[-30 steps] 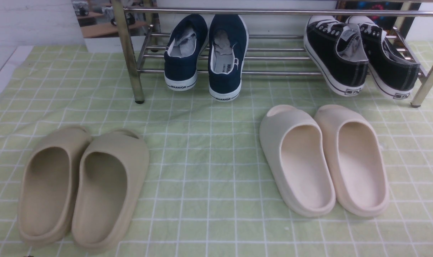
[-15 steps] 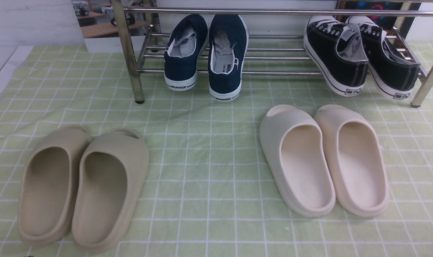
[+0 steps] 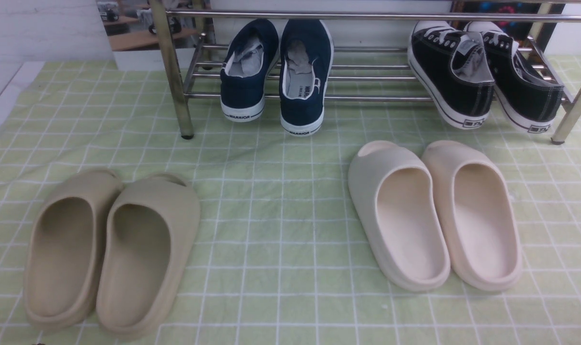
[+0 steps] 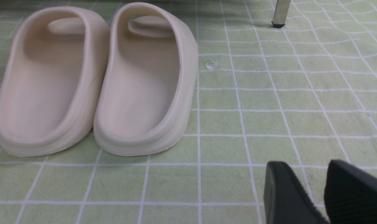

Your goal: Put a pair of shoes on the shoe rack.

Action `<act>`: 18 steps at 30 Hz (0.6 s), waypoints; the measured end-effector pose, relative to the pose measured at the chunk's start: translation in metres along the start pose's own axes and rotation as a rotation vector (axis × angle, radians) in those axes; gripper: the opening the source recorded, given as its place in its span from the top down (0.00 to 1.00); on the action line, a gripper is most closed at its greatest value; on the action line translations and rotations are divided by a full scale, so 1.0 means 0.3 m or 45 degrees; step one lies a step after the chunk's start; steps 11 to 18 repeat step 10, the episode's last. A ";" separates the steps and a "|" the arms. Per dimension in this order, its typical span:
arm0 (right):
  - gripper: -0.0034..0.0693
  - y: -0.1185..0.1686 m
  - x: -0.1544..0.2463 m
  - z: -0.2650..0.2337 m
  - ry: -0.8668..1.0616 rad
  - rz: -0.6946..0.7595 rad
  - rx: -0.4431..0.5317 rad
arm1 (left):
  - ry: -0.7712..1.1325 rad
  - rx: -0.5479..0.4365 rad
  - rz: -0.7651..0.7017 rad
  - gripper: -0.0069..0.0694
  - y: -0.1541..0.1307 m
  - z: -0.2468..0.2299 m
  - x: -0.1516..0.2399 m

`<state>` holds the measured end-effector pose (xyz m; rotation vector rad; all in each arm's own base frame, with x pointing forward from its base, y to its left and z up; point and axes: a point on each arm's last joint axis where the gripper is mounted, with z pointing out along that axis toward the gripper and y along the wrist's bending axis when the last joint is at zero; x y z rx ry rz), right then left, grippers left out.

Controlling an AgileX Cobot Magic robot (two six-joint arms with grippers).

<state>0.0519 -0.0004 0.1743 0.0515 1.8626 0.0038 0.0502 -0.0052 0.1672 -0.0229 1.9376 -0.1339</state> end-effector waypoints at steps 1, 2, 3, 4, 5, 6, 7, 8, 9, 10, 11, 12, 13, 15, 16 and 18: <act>0.62 0.000 0.000 0.000 0.000 0.000 0.000 | 0.000 0.000 0.000 0.90 0.000 0.000 0.000; 0.62 0.000 0.000 0.000 0.000 0.000 0.000 | 0.000 0.000 0.000 0.90 0.000 0.000 0.000; 0.62 0.000 0.000 0.000 0.000 0.000 0.000 | 0.000 0.000 0.000 0.89 0.000 0.000 0.000; 0.62 0.000 0.000 0.000 0.000 0.000 0.000 | 0.000 0.000 -0.001 0.89 0.000 0.000 0.000; 0.62 0.000 0.000 0.000 0.000 0.000 0.000 | 0.000 0.000 -0.001 0.89 0.000 0.000 0.000; 0.62 0.000 0.000 0.000 0.000 0.000 0.000 | 0.000 0.000 -0.001 0.89 0.000 0.000 0.000; 0.62 0.000 0.000 0.000 0.000 0.000 0.000 | 0.000 0.000 -0.001 0.89 0.000 0.000 0.000; 0.62 0.000 0.000 0.000 0.000 0.000 0.000 | 0.000 0.000 -0.001 0.89 0.000 0.000 0.000; 0.62 0.000 0.000 0.000 0.000 0.000 0.000 | -0.001 0.000 -0.001 0.89 0.000 0.000 0.000; 0.62 0.000 0.000 0.000 0.000 0.000 0.000 | -0.001 0.000 -0.001 0.89 0.000 0.000 0.000; 0.62 0.000 0.000 0.000 0.000 0.000 0.000 | -0.001 0.000 -0.001 0.89 0.000 0.000 0.000; 0.62 0.000 0.000 0.000 0.000 0.000 0.000 | -0.001 0.000 -0.001 0.89 0.000 0.000 0.000; 0.62 0.000 0.000 0.000 0.000 0.000 0.000 | -0.001 0.000 -0.001 0.89 0.000 0.000 0.000; 0.62 0.000 0.000 0.000 0.000 0.000 0.000 | -0.001 0.000 -0.001 0.89 0.000 0.000 0.000; 0.62 0.000 0.000 0.000 0.000 0.000 0.000 | -0.001 0.000 -0.001 0.89 0.000 0.000 0.000; 0.62 0.000 0.000 0.000 0.000 0.000 0.000 | -0.001 0.000 -0.001 0.89 0.000 0.000 0.000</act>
